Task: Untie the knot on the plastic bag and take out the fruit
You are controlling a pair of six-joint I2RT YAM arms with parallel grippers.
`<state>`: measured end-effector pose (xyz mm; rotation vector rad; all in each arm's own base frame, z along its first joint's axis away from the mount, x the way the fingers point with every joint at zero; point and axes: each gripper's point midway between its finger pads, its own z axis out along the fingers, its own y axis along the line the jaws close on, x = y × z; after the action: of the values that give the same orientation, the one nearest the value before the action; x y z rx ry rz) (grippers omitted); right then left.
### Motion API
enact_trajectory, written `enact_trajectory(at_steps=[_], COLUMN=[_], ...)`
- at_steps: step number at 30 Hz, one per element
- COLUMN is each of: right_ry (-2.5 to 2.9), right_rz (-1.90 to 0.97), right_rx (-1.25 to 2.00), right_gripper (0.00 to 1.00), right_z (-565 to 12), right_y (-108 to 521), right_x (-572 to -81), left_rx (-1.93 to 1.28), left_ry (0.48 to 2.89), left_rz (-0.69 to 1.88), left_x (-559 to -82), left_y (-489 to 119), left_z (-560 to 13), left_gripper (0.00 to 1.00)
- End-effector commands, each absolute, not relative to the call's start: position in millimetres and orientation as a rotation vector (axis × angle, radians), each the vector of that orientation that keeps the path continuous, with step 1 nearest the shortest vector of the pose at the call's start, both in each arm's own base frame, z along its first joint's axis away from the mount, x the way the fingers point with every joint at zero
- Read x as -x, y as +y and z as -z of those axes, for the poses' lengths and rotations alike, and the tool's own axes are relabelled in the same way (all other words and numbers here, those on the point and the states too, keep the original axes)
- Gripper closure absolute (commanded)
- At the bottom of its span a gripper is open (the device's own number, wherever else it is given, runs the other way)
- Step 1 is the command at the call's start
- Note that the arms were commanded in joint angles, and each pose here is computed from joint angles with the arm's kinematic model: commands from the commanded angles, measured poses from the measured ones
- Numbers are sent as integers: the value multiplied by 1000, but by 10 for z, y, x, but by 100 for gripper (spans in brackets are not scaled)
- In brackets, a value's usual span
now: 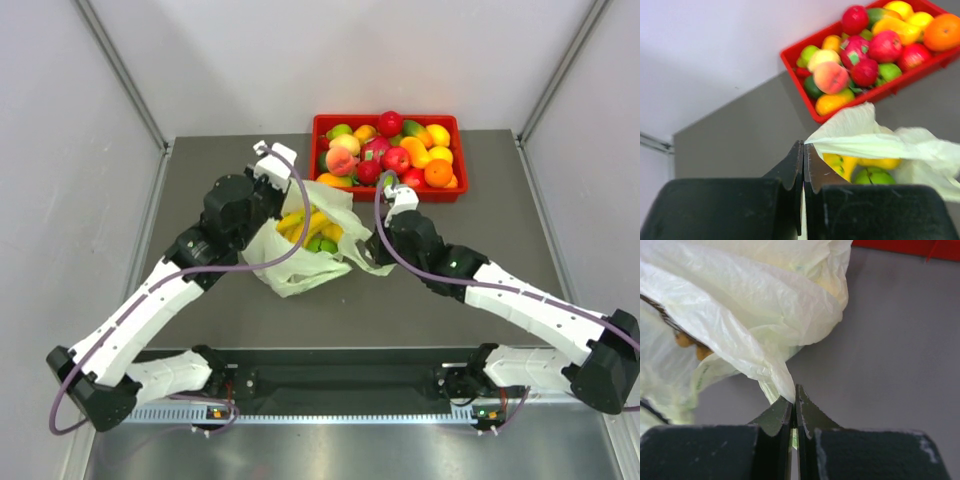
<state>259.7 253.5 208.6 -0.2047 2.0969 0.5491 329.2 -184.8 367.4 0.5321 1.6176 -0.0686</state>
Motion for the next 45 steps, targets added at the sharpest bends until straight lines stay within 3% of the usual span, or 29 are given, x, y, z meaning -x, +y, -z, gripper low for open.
enact_trajectory(at_steps=[1, 8, 16, 19, 20, 21, 23, 26, 30, 34, 35, 38, 45], right_ry=[2201, 2204, 2190, 2183, 2172, 2123, 2037, 1944, 1901, 1859, 1840, 1861, 1895], right_rz=[-378, -303, -221, -287, -335, -426, -501, -577, -642, -665, -702, -688, -506], right_rx=[192, 134, 167, 260, 303, 374, 451, 580, 703, 757, 791, 832, 698], right_gripper=[100, 100, 93, 60, 42, 32, 21, 18, 21, 32, 43, 61, 86], right_z=[-1714, -1619, -1730, -1834, -1899, -2045, -2294, -2566, -2663, -2623, -2614, -2455, -2078], right_y=[2191, 1893, 1830, 1945, 2019, 2172, 2295, 2538, 2846, 3047, 3149, 3374, 3708], right_x=[-2564, -2646, -2795, -2748, -2710, -2619, -2474, -2174, -1757, -1539, -1436, -1403, -1825], left_rx=[-439, -530, -474, -453, -429, -394, -375, -331, -254, -221, -215, -198, -137], left_ry=[1522, 1705, 1788, 1804, 1809, 1819, 1801, 1782, 1800, 1825, 1827, 1810, 1782], left_rz=[261, 613, 812, 837, 811, 782, 768, 746, 700, 708, 713, 727, 743], left_x=[-3011, -2372, -1972, -1892, -1910, -1938, -1953, -2007, -2116, -2157, -2166, -2190, -2261], left_y=[-1807, -2047, -2049, -2016, -1965, -1907, -1870, -1825, -1764, -1792, -1802, -1821, -1827], left_z=[-3931, -3104, -2825, -2733, -2715, -2704, -2762, -2850, -2828, -2780, -2776, -2824, -2953], left_gripper=[100, 100, 100, 100, 100, 100, 100, 100, 100, 100, 100, 100, 100])
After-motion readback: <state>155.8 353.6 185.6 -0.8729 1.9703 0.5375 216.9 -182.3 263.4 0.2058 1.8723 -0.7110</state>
